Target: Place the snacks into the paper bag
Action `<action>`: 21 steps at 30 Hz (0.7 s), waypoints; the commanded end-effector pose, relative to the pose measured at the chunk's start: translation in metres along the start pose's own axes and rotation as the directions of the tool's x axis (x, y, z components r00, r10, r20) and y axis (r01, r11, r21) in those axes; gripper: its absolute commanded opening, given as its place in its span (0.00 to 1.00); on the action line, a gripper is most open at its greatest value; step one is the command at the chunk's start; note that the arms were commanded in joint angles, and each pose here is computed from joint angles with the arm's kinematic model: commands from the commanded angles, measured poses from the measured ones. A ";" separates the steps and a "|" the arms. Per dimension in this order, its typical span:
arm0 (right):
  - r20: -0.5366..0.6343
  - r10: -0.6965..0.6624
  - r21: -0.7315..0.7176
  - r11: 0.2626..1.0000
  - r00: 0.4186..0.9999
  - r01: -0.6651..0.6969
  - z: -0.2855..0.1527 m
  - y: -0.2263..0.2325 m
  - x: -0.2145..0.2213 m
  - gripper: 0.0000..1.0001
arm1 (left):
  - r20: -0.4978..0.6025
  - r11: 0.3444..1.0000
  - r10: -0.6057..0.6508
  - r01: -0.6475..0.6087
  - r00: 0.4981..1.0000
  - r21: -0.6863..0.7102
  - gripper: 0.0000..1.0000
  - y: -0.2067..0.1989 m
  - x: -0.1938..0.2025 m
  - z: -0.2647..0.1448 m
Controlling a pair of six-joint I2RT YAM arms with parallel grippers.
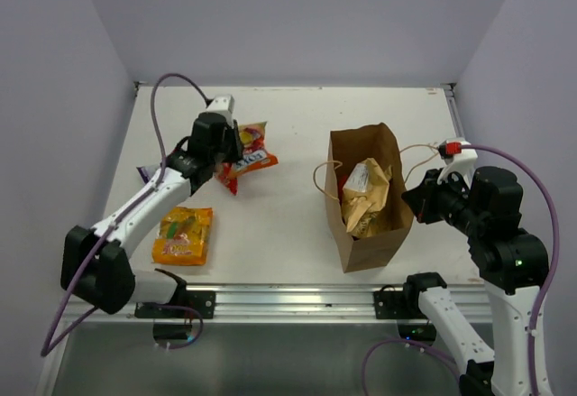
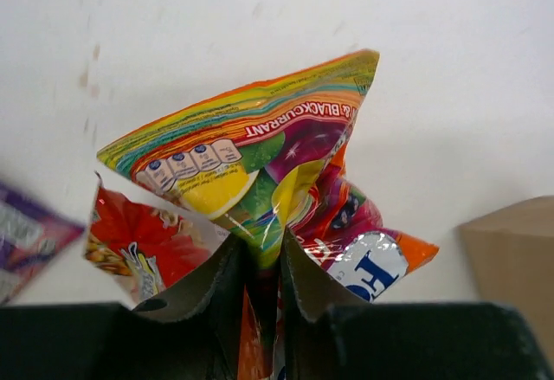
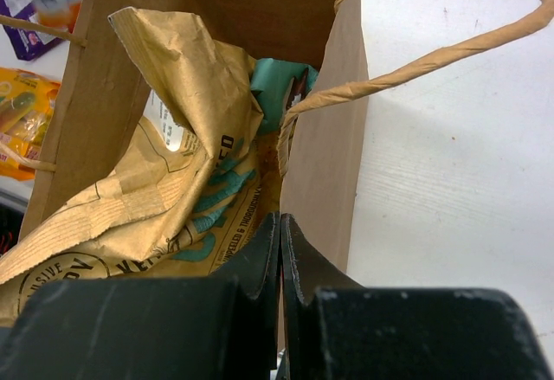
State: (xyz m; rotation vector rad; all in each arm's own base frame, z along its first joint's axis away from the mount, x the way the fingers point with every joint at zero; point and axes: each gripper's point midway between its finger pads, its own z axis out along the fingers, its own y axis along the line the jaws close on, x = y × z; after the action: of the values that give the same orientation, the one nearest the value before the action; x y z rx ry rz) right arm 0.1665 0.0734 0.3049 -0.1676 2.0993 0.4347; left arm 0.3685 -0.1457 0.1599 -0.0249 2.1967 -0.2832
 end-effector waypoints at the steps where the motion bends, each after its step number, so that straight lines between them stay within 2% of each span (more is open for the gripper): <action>1: 0.034 -0.021 -0.020 1.000 0.999 0.022 -0.005 0.005 -0.011 0.00 | 0.406 0.971 -0.059 -0.042 0.912 0.235 0.24 -0.081 -0.152 -0.112; 3: 0.036 -0.023 -0.017 1.000 0.999 0.024 -0.005 0.005 -0.011 0.00 | 0.483 0.940 -0.101 -0.075 0.870 0.332 0.21 -0.108 -0.189 -0.161; 7: 0.034 -0.021 -0.017 1.000 0.999 0.022 -0.005 0.005 -0.011 0.00 | 0.524 0.850 -0.161 -0.153 0.836 0.504 0.13 -0.158 -0.212 -0.224; 9: 0.032 -0.021 -0.020 1.000 0.999 0.021 -0.005 0.005 -0.010 0.00 | 0.522 0.804 -0.183 -0.178 0.833 0.567 0.04 -0.174 -0.215 -0.245; 11: 0.034 -0.020 -0.019 1.000 0.999 0.020 -0.005 0.005 -0.011 0.00 | 0.505 0.759 -0.197 -0.195 0.841 0.622 0.00 -0.189 -0.212 -0.256; 16: 0.032 -0.021 -0.020 1.000 0.999 0.021 -0.005 0.005 -0.010 0.00 | 0.389 0.598 -0.182 -0.213 0.903 0.772 0.00 -0.232 -0.174 -0.266; 21: 0.029 -0.017 -0.018 1.000 0.999 0.017 -0.005 0.005 -0.010 0.00 | 0.340 0.508 -0.094 -0.249 0.936 0.825 0.00 -0.284 -0.131 -0.262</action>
State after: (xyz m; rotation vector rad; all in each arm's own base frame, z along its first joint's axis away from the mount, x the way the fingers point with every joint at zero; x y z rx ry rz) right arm 0.1665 0.0735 0.3049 -0.1682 2.0993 0.4347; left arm 0.2469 -0.3221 0.4684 0.4396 1.5242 -1.0939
